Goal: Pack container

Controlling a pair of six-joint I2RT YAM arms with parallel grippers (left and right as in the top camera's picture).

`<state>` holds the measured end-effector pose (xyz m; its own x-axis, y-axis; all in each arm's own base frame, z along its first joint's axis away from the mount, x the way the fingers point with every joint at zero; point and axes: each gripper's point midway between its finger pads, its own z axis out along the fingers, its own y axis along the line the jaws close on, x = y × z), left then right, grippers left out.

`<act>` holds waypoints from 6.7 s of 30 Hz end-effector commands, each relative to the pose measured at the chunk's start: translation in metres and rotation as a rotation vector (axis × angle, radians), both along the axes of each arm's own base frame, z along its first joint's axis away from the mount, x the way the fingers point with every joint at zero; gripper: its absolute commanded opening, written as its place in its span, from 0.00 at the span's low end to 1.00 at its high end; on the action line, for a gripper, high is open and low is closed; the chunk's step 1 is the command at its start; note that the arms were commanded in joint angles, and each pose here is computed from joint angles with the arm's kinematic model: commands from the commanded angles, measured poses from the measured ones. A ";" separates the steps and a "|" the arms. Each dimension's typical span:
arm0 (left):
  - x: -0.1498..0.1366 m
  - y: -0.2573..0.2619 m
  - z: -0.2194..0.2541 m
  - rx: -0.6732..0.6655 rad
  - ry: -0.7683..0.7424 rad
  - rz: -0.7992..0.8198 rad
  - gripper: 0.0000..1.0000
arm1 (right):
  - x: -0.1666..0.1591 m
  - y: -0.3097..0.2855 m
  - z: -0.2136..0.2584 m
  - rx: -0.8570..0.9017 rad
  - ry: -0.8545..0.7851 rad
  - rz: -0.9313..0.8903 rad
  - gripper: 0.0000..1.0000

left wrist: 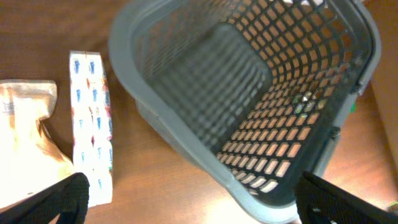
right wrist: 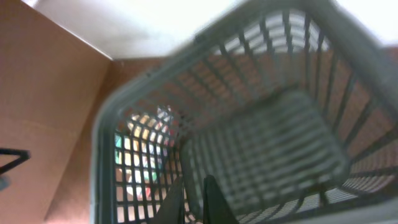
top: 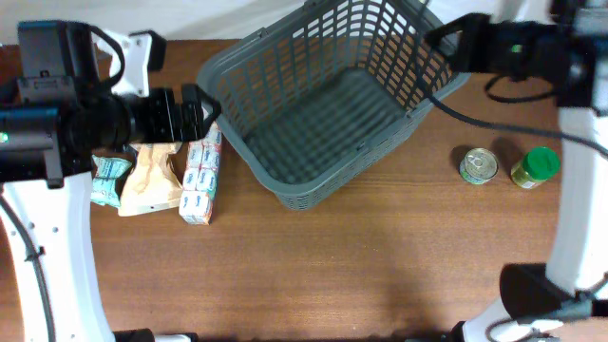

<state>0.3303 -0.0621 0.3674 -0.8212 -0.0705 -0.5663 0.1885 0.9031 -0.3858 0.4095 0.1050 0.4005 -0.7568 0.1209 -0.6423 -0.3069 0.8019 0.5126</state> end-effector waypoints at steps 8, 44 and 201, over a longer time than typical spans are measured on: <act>-0.039 0.007 0.008 0.084 0.008 -0.012 0.96 | -0.005 -0.015 -0.077 -0.519 0.121 0.031 0.04; -0.121 -0.172 -0.141 0.289 0.284 -0.222 0.02 | 0.043 -0.011 -0.135 -0.552 0.197 0.026 0.04; 0.134 -0.001 0.102 0.485 -0.642 -0.157 0.02 | -0.245 -0.157 0.103 -0.551 -0.304 -0.756 0.99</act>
<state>0.5033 -0.0185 0.3849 -0.5958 0.2426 -0.7656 0.1815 0.9693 0.1659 0.1646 -0.0483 0.5027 -0.4041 0.1142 -0.9076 0.3014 0.9534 -0.0143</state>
